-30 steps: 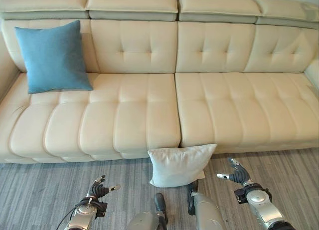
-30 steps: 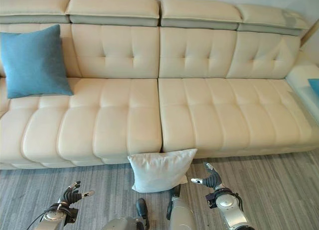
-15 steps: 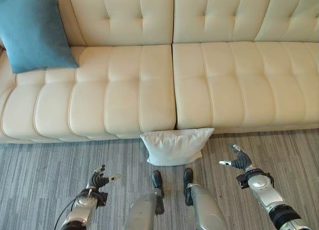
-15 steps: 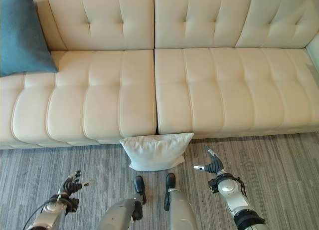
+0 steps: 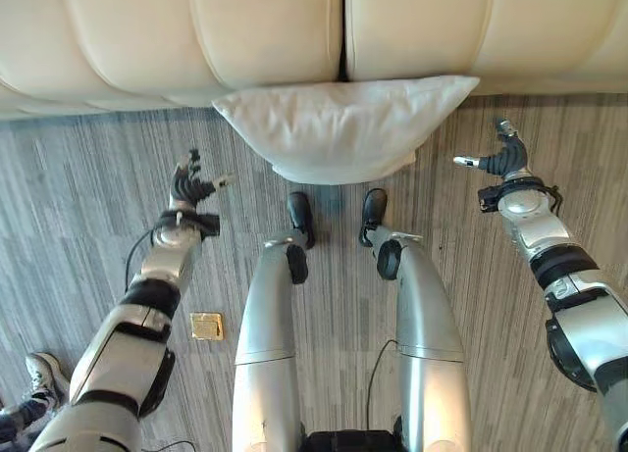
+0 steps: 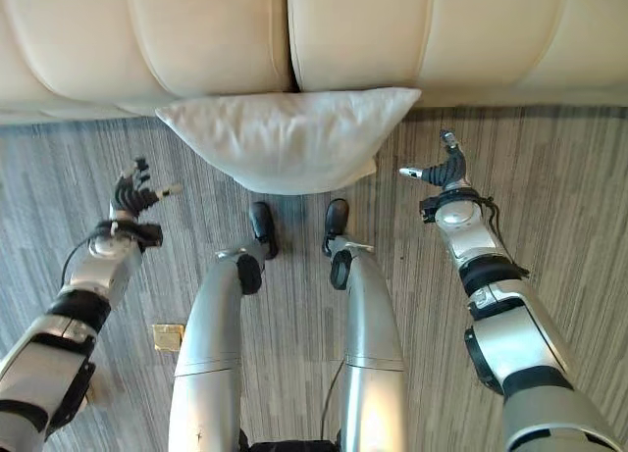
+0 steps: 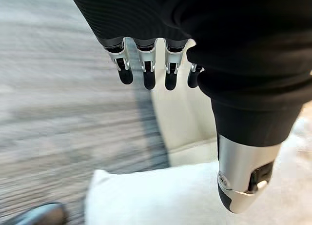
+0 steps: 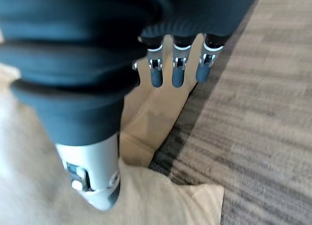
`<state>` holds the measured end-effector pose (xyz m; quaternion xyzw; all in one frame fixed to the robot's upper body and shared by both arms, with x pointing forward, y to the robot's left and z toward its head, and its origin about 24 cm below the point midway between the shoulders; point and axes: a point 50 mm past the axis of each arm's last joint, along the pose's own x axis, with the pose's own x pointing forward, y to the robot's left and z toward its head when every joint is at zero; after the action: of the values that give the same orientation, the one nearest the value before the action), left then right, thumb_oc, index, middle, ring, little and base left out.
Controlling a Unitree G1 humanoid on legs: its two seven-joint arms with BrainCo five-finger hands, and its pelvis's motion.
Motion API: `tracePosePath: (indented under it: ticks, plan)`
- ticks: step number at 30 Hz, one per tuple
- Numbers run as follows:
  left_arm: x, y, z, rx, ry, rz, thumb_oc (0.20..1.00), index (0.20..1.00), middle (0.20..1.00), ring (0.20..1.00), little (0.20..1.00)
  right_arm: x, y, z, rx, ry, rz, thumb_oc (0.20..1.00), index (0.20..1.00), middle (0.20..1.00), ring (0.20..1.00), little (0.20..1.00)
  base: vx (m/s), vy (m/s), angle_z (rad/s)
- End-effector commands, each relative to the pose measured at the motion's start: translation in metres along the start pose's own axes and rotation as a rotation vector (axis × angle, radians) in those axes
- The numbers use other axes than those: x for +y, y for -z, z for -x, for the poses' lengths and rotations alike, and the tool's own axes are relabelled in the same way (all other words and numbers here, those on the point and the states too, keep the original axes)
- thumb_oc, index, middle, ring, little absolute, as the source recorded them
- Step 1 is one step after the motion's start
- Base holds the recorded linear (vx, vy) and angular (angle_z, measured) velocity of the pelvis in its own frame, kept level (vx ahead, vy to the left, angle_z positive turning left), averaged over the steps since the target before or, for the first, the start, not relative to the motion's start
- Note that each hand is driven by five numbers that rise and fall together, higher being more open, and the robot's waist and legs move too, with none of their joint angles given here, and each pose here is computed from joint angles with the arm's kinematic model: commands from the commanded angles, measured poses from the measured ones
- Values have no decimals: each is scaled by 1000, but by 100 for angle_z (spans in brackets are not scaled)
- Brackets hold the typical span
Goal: Pick up all the scattered cushions and arrange them neatly on the sofa.
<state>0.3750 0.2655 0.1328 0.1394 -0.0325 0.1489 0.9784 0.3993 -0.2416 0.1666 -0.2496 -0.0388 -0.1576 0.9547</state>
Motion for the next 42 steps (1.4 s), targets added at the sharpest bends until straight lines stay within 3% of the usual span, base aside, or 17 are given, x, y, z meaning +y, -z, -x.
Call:
tracePosePath:
  ticks: [1, 5, 11, 12, 13, 19, 27, 31, 42]
  plan:
    - [17, 9, 4, 13, -83, 15, 1000, 1000, 1000, 1000, 1000, 4, 3, 3, 12, 41, -100, 1000, 1000, 1000, 1000, 1000, 0, 0, 0]
    - [-1, -36, -16, -85, -36, -19, 1000, 1000, 1000, 1000, 1000, 27, -46, -6, -84, -7, -163, 1000, 1000, 1000, 1000, 1000, 4, -5, -1]
    - [-62, -96, -21, -245, 81, 18, 1000, 1000, 1000, 1000, 1000, 80, -121, 10, -280, -151, -318, 1000, 1000, 1000, 1000, 1000, 18, -28, 9]
    - [-69, -105, -19, -278, 94, 29, 1000, 1000, 1000, 1000, 1000, 85, -135, 15, -325, -169, -355, 200, 200, 200, 200, 200, -5, -26, 15]
    - [-80, -117, -14, -338, 117, 52, 200, 200, 200, 200, 200, 92, -156, 25, -407, -203, -440, 200, 200, 200, 200, 200, -5, -19, 19]
    - [-85, -128, -3, -421, 128, 139, 200, 200, 200, 200, 200, 98, -171, 44, -512, -263, -563, 200, 200, 200, 200, 200, -5, -7, 7]
    - [-89, -126, 18, -489, 149, 258, 200, 200, 200, 200, 200, 96, -142, 55, -503, -283, -610, 200, 200, 200, 200, 200, -30, 12, 5]
    - [-96, -87, 56, -456, 217, 383, 200, 200, 200, 200, 200, 93, -87, 80, -454, -312, -607, 200, 200, 200, 200, 200, 16, 57, 12]
    - [-73, 1, 124, -268, 301, 318, 200, 200, 200, 200, 200, 71, -8, 153, -370, -411, -541, 200, 200, 200, 200, 200, 170, 50, 0]
